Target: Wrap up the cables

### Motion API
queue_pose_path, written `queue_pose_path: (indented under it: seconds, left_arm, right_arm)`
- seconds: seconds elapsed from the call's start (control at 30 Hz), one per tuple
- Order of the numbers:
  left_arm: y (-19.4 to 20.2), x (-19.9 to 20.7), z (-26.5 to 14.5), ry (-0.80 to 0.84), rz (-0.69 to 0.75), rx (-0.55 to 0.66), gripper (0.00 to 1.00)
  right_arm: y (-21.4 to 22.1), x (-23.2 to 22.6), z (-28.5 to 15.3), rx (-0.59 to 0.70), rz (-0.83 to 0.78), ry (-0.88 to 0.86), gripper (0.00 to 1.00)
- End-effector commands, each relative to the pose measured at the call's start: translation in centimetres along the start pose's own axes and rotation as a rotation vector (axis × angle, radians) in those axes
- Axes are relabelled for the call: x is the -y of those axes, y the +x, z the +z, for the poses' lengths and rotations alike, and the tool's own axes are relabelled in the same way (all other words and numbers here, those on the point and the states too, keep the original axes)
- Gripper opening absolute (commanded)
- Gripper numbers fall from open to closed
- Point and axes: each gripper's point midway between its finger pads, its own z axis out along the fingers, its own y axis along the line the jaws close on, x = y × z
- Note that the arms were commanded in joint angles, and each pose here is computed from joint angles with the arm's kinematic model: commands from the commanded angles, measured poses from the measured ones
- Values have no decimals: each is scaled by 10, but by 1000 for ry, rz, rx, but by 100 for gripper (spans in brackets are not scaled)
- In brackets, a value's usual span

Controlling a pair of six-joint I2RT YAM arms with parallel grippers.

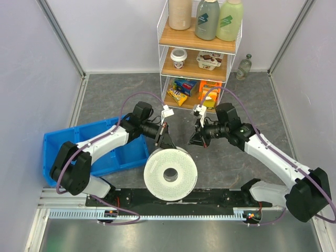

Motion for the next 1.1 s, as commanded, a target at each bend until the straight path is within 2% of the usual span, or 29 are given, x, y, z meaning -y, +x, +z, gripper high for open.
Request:
queue_pose_path:
  seconds: [0.0,0.17,0.2,0.27,0.33,0.6,0.77,0.93,1.07]
  left_arm:
    - [-3,23,-7,83,-20,-13,2]
    - [-7,20,-9,90,-62,-3,2]
    - [-9,20,-10,95,-79,3,2]
    - [-18,17,-12,97,-132,27,2]
    - [-29,15,-15,97,-205,53,2]
    - [-74,-2,-32,16,-455,227,2]
    - [-92,-22,-44,-189,-607,338,2]
    - [-110,-47,-61,-383,-797,465,1]
    - [-123,-53,-72,-513,-857,532,2]
  right_arm:
    - [-8,0,-10,17,-33,-10,0]
    - [-18,-8,-17,49,-51,-54,0]
    - [-19,-8,-19,57,-58,-46,10]
    - [-23,-2,-22,86,-106,5,37]
    - [-32,3,-29,131,-116,70,52]
    - [-69,62,-78,246,-103,400,58]
    - [-94,98,-115,282,-104,610,61]
    - [-120,94,-125,277,-194,615,61]
    - [-138,86,-133,243,-300,594,61]
